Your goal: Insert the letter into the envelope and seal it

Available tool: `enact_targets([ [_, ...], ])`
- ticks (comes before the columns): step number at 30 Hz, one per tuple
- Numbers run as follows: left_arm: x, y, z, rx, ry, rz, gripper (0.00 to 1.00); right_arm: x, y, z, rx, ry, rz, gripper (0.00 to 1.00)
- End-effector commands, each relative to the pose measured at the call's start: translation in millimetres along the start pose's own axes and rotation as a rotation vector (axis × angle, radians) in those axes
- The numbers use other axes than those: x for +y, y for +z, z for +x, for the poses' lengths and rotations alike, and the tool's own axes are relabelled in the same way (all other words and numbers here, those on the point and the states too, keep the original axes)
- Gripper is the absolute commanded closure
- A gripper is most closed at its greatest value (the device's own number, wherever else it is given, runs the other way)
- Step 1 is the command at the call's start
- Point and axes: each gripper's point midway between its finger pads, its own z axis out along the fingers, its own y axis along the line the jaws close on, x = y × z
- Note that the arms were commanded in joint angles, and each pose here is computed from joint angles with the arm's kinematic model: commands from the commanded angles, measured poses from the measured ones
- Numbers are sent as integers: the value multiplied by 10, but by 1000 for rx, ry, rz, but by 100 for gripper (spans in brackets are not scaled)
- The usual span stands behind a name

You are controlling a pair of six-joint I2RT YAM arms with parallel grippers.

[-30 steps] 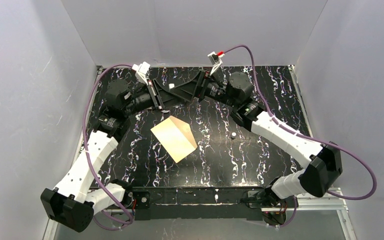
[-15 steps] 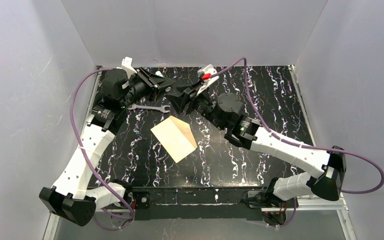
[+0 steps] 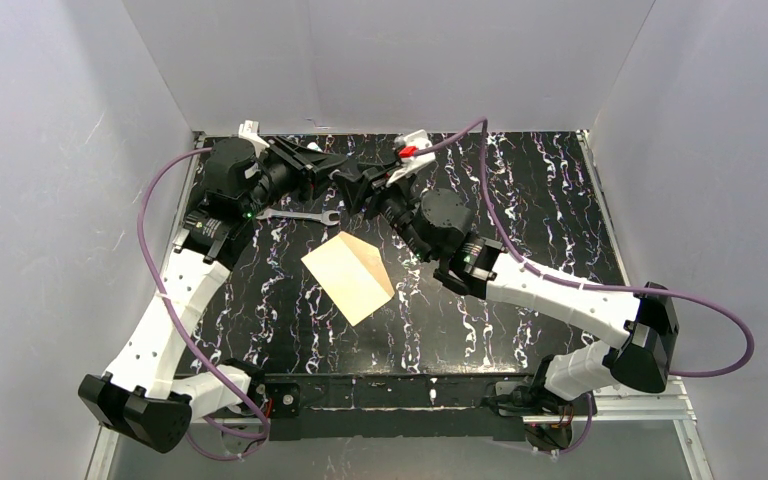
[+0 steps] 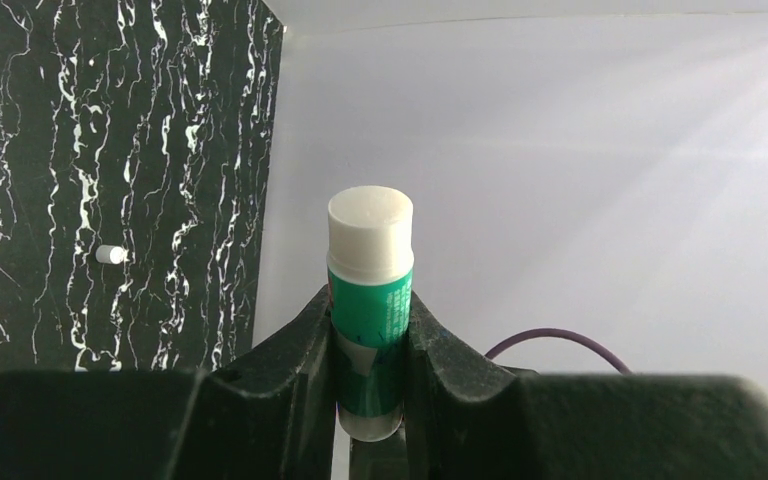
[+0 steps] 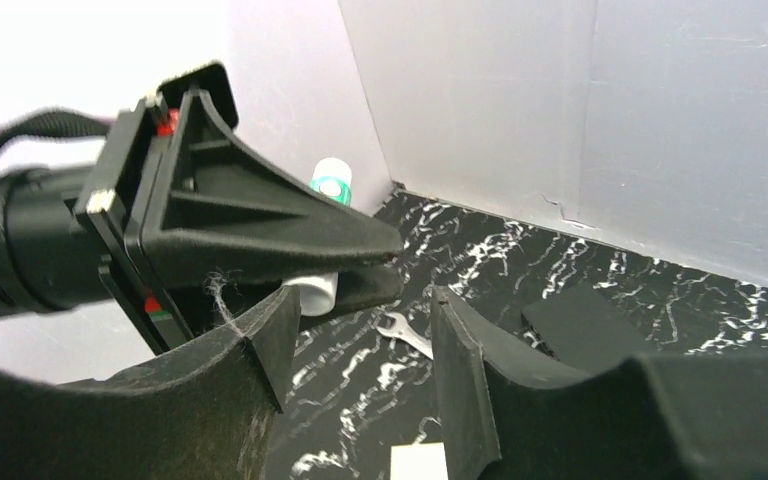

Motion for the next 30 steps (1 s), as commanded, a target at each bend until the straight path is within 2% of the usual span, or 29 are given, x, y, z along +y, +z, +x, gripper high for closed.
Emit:
enact_targets([
  [1, -129, -110, -20, -25, -9, 57, 100, 47, -46, -548, -173, 187, 16, 41],
  [5, -146, -88, 6, -6, -23, 73, 100, 144, 12, -511, -134, 202, -14, 31],
  [9, -186, -90, 21, 5, -23, 88, 100, 145, 59, -376, -102, 204, -5, 29],
  [12, -198, -98, 16, 0, -21, 99, 100, 198, 91, -302, -88, 193, -30, 38],
  [14, -210, -101, 24, 5, -21, 103, 100, 220, 102, -267, -81, 185, -42, 50],
  [16, -219, -100, 37, 14, -22, 105, 100, 248, 114, -242, -76, 167, -59, 66],
  [17, -223, -101, 39, 16, -22, 106, 100, 251, 119, -239, -74, 163, -60, 68],
  [23, -254, -87, 38, 22, -19, 118, 100, 242, 136, -262, -86, 161, -50, 47],
  [27, -256, -91, 57, 35, -11, 117, 100, 170, 151, -295, -105, 182, -5, 46],
  [30, -230, -92, 77, 47, -15, 117, 100, 61, 168, -327, -133, 222, 64, 51],
])
